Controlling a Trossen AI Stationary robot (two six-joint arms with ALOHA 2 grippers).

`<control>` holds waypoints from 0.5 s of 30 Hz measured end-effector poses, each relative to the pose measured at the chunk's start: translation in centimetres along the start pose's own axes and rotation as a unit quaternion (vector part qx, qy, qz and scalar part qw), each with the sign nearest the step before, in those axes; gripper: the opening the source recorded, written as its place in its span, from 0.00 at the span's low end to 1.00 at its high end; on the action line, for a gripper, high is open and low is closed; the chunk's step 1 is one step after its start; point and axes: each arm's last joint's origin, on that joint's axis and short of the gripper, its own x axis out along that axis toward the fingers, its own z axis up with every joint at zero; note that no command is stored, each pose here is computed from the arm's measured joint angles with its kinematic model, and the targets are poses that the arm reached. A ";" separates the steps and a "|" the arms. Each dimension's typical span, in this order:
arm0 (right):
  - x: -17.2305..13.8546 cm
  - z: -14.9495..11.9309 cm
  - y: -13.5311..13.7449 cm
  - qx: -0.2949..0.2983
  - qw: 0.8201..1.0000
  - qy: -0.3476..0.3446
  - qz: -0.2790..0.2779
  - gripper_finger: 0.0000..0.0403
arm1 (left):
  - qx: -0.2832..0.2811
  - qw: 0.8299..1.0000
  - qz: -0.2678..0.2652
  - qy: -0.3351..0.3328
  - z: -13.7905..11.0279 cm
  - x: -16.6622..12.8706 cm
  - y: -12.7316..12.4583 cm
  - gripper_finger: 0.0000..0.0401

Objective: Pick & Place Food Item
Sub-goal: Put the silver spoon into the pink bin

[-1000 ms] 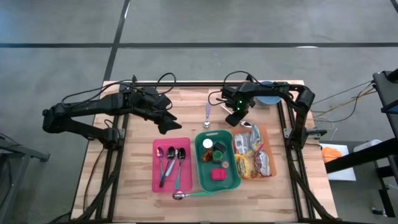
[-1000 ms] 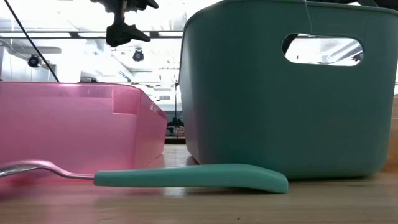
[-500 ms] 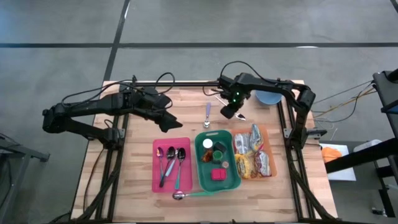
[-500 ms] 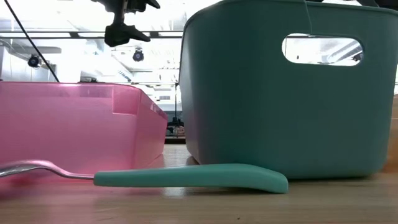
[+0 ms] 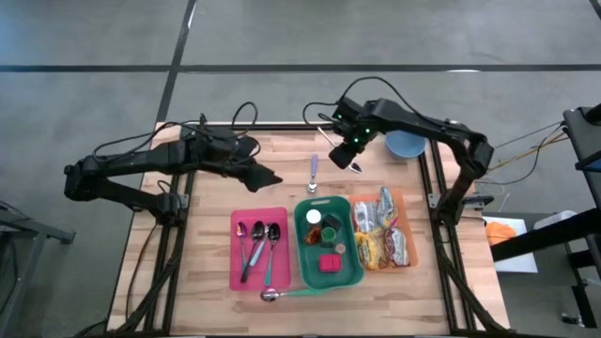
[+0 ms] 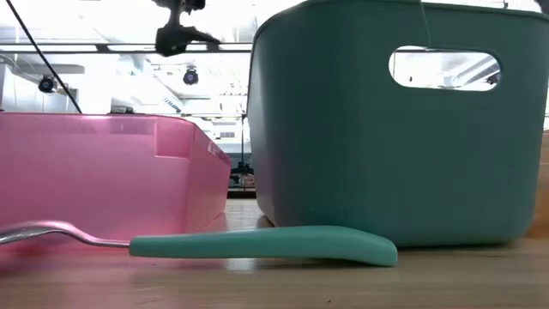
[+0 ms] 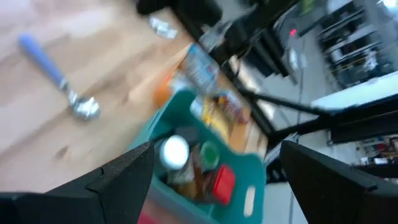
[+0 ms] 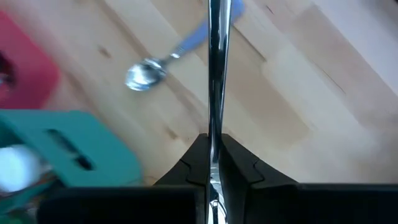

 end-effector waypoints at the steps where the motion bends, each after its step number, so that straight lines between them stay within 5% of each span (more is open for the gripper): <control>1: -0.5 -0.2 0.4 -0.002 1.000 -0.010 0.005 0.03 | 0.005 1.000 -0.005 -0.014 0.2 0.0 -0.2 0.86; 8: -3.5 -1.4 3.7 -0.045 0.994 -0.080 0.058 0.03 | 0.012 0.994 -0.039 -0.097 1.5 -0.2 -1.2 0.86; 15: -5.3 -3.9 7.2 -0.238 0.961 -0.104 0.096 0.03 | -0.021 0.994 -0.059 -0.086 1.8 -0.3 -1.0 0.86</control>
